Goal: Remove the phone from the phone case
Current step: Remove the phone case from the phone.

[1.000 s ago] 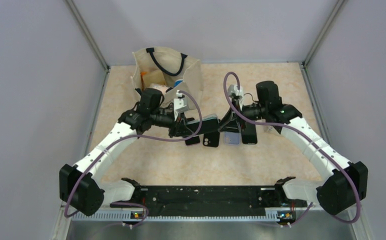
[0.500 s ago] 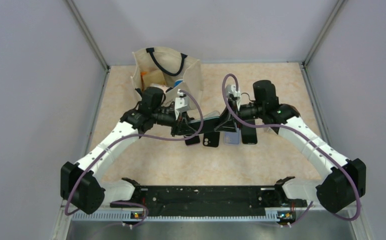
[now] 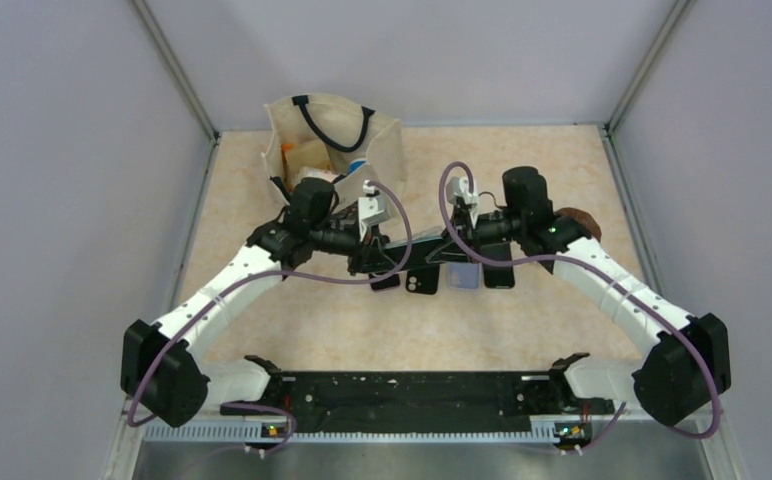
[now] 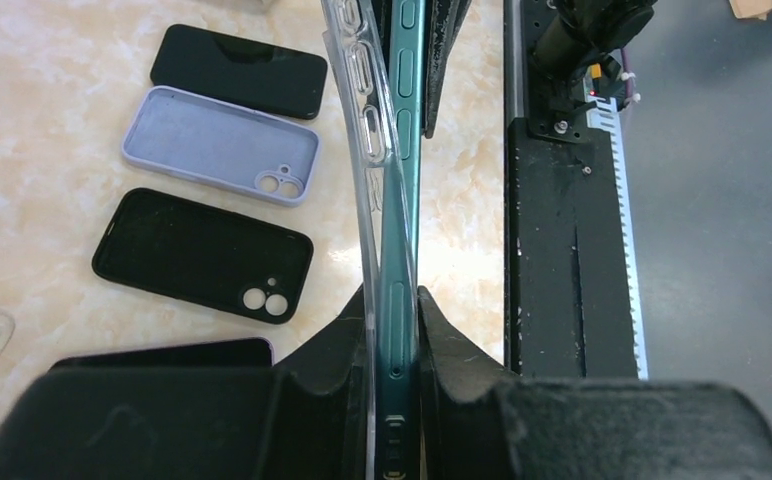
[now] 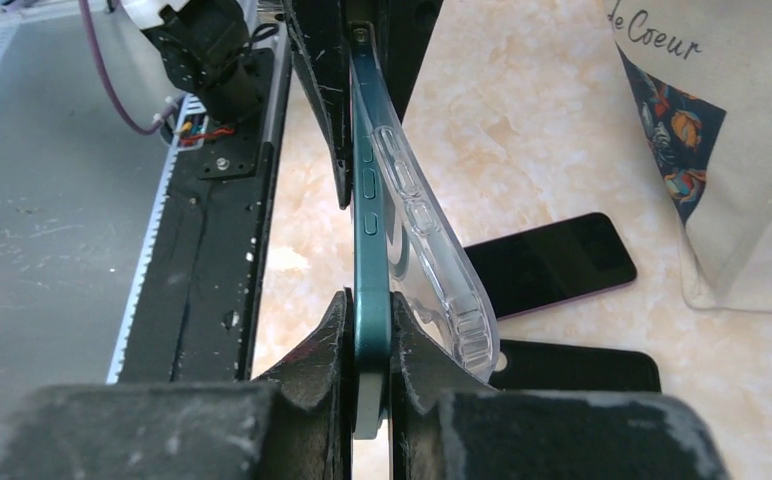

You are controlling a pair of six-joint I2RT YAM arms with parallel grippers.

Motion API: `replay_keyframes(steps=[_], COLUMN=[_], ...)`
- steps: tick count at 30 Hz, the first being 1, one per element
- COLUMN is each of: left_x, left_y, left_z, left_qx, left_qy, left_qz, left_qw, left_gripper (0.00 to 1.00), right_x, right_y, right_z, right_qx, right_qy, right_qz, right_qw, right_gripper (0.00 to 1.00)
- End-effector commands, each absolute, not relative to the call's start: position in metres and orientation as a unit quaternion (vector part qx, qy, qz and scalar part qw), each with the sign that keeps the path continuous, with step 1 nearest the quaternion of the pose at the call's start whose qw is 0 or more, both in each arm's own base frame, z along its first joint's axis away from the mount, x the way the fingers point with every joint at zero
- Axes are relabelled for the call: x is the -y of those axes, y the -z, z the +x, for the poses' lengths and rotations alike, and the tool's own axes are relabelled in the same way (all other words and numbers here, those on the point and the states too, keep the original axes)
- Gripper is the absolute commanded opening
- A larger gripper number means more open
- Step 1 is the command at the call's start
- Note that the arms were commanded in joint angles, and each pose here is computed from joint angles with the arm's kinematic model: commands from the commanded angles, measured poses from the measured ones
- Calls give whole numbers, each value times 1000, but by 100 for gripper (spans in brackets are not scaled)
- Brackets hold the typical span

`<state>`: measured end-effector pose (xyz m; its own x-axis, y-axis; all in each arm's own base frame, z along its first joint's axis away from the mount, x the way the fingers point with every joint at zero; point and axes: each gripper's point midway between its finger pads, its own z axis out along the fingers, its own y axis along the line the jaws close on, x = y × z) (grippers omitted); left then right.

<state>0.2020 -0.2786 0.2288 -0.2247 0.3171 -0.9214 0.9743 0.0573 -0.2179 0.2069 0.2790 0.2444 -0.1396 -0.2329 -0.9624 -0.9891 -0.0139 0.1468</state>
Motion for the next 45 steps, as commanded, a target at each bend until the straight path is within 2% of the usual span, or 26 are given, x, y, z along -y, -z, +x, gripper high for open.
replay_keyframes(steps=[1, 8, 10, 22, 30, 45], left_x=[297, 293, 293, 302, 315, 329], left_y=[-266, -276, -285, -322, -308, -289], left_z=[212, 214, 214, 238, 240, 243], left_qx=[-573, -594, -601, -639, -653, -665], left_qy=[460, 466, 473, 502, 536, 519], left_qz=[523, 493, 480, 398, 368, 378], left_qw=[432, 432, 431, 425, 388, 382], left_gripper=[6, 42, 46, 52, 54, 56], right_x=[-285, -275, -275, -282, -286, -289], right_y=[-250, -252, -253, -261, -266, -273], right_z=[207, 212, 213, 216, 216, 214], right_qx=[-556, -561, -559, -530, -529, -529], right_qy=[-447, -401, -395, -387, -399, -412], right_qz=[-555, -564, -569, -595, -588, -580], right_qw=[428, 454, 455, 464, 464, 462], right_gripper=[0, 0, 0, 0, 0, 0])
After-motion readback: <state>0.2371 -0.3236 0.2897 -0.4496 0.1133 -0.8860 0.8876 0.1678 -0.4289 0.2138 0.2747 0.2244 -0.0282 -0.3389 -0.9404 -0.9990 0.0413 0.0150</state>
